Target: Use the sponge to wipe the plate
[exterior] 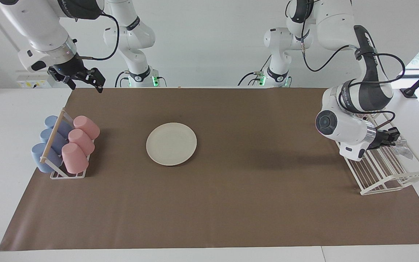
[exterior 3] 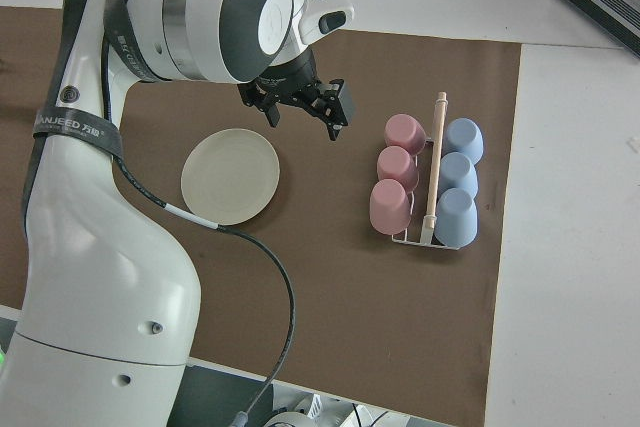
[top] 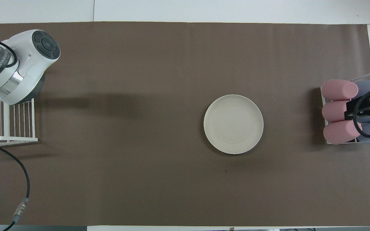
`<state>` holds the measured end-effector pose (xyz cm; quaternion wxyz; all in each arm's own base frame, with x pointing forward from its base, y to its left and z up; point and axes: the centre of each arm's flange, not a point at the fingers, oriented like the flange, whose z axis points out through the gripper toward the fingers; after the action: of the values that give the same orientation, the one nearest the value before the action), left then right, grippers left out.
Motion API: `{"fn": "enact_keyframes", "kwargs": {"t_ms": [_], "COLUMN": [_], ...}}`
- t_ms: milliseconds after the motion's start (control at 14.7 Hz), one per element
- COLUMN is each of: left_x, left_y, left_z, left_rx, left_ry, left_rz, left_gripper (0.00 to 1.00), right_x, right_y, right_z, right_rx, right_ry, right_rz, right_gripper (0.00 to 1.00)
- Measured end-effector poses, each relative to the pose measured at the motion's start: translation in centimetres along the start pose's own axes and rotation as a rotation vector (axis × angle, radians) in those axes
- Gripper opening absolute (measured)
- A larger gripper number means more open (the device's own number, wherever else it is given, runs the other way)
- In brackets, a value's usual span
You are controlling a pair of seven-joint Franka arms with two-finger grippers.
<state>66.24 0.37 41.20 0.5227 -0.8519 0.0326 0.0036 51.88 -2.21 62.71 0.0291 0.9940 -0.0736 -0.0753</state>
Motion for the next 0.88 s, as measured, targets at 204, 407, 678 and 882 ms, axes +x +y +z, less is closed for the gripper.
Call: {"fn": "enact_keyframes", "kwargs": {"t_ms": [204,407,678,882], "left_x": [0.4,0.5,0.6,0.9], "left_y": [0.6,1.0,1.8,2.6], "left_z": [-0.4,-1.8,-3.1,-2.9], "left_rx": [-0.030,-0.042,-0.044,-0.060], "left_ry": [-0.003,0.013,0.032,0.057], "left_rz": [-0.011,-0.017,-0.058,-0.094], "left_gripper": [0.05,0.05,0.05,0.05], "right_x": [0.0,0.4,0.2,0.1], "right_y": [0.3,0.4,0.5,0.5], "right_z": [-0.9,-1.2,-1.4,-1.4], "right_rx": [-0.001,0.002,0.003,0.003], "right_ry": [0.052,0.083,0.088,0.089], "right_rz": [0.004,0.006,0.005,0.005], "right_gripper": [1.00,1.00,1.00,1.00]}}
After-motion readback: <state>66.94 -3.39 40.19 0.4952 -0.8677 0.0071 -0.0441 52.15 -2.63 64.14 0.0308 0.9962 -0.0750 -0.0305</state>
